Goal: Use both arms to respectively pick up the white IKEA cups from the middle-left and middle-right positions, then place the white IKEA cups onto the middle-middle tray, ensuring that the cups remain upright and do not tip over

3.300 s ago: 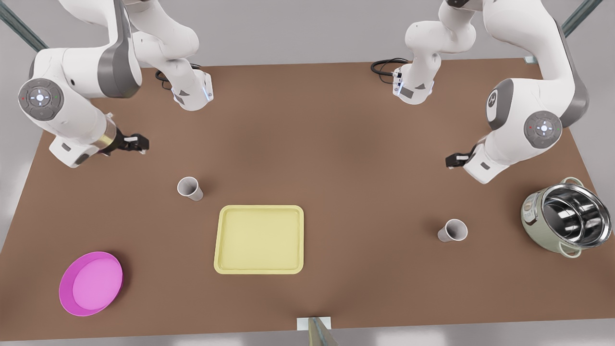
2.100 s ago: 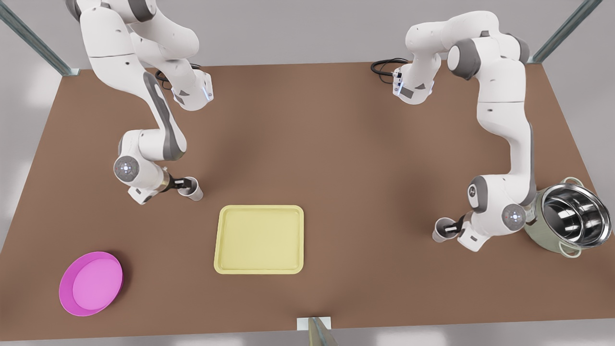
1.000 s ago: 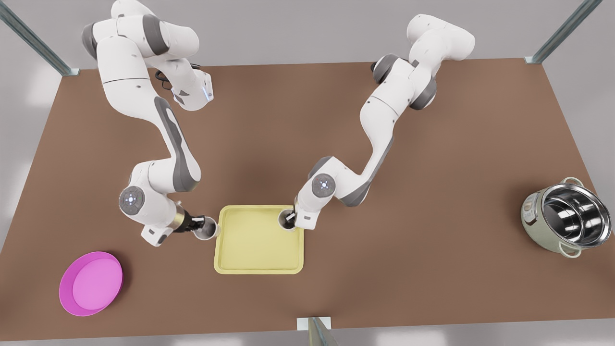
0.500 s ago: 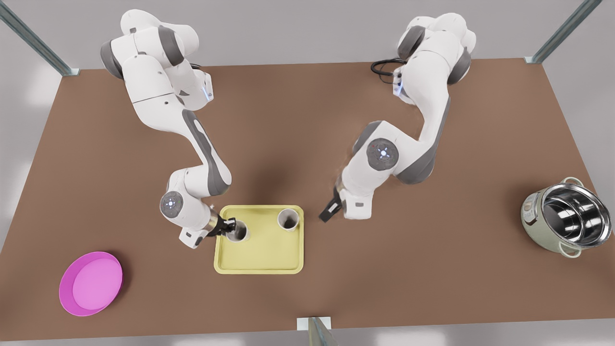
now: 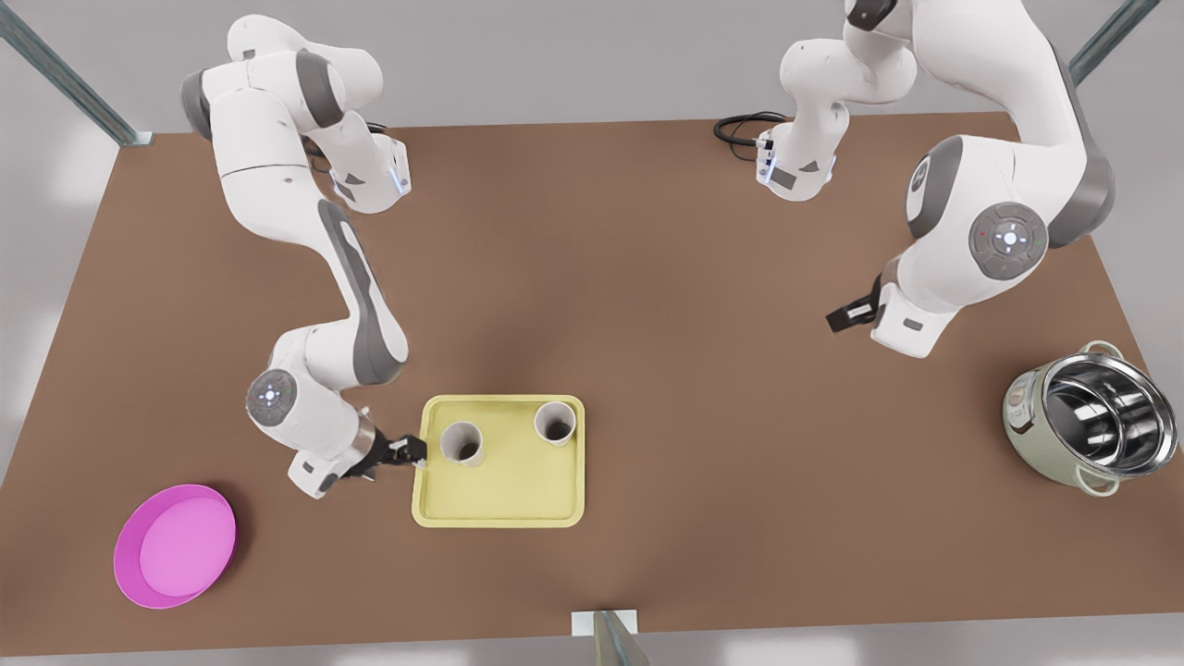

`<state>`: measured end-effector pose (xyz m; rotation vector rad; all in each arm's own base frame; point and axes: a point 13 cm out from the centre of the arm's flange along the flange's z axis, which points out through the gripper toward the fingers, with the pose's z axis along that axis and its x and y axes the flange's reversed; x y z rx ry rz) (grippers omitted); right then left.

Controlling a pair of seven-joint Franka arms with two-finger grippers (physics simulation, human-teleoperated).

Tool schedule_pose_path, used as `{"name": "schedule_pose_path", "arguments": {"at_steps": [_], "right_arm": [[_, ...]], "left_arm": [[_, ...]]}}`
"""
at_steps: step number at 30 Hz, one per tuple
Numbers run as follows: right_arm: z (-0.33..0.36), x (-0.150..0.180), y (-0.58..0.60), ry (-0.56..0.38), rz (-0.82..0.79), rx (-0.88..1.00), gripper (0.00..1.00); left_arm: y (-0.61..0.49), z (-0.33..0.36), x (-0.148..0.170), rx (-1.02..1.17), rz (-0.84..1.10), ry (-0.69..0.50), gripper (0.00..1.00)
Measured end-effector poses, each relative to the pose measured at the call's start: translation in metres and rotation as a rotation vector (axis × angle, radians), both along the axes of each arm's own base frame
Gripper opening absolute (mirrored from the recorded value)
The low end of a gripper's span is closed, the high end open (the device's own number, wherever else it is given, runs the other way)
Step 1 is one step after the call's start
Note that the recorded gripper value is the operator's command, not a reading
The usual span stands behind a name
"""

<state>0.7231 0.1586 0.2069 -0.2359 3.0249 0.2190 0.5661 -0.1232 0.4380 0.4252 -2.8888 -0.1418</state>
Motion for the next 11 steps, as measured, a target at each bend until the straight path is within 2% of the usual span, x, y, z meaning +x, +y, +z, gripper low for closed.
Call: {"name": "schedule_pose_path", "arguments": {"at_steps": [3,5,6,8,11], "right_arm": [[0.019,0.002,-0.101,0.043,0.01,-0.212,1.0],[0.096,-0.001,-0.127,0.005,0.018,-0.285,1.0],[0.147,-0.015,-0.132,-0.017,0.019,-0.298,1.0],[0.21,-0.066,-0.143,-0.003,0.02,-0.308,1.0],[0.246,-0.122,-0.159,0.043,0.01,-0.323,1.0]], "left_arm": [[0.001,-0.001,-0.003,-0.026,-0.091,0.022,1.0],[0.001,-0.002,-0.004,-0.039,-0.145,0.033,1.0],[0.001,-0.002,-0.005,-0.045,-0.171,0.036,1.0],[0.001,-0.002,-0.006,-0.055,-0.216,0.042,1.0],[0.003,-0.006,-0.005,-0.068,-0.274,0.053,1.0]]}}
